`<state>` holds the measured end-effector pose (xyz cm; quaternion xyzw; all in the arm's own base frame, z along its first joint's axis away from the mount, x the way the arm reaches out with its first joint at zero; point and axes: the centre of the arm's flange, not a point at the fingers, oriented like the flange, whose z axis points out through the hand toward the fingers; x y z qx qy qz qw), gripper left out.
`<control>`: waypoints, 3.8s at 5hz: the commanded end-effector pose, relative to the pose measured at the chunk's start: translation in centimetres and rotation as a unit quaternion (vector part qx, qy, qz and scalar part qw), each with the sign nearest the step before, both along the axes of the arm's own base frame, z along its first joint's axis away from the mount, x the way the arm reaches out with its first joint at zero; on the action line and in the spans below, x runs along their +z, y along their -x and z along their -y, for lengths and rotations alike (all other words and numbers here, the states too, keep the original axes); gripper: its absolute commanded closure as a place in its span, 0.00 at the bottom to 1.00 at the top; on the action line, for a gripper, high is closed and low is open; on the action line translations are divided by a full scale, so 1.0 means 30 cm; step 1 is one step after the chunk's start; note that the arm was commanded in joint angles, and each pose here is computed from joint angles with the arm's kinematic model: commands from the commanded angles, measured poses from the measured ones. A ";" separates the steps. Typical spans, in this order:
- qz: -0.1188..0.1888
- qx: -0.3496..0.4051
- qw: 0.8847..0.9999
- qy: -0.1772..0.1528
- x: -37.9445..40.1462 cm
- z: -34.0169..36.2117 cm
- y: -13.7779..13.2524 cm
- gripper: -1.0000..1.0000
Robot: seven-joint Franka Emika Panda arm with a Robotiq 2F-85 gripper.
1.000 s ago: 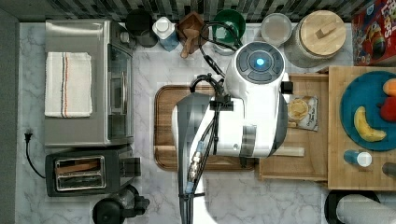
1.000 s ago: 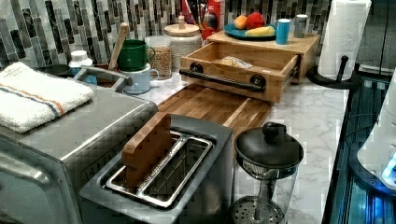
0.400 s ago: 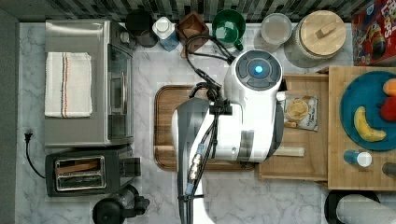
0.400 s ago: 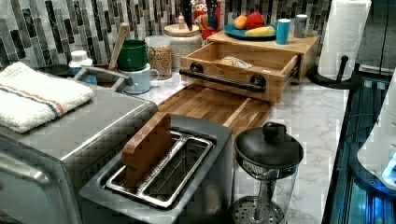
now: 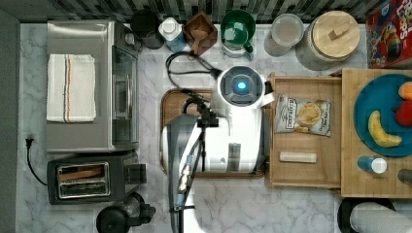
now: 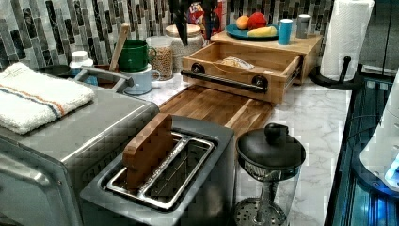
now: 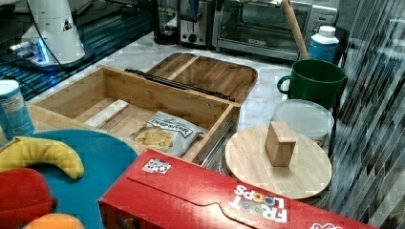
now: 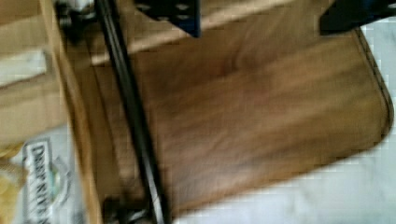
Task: Close the drawer.
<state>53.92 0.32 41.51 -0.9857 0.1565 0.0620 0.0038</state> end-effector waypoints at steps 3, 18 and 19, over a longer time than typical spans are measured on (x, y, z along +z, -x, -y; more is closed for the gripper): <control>-0.009 0.135 0.991 0.007 -0.383 -0.009 0.013 1.00; 0.082 0.206 0.969 0.111 -0.357 1.361 0.165 1.00; 0.082 0.207 0.969 0.111 -0.357 1.361 0.165 1.00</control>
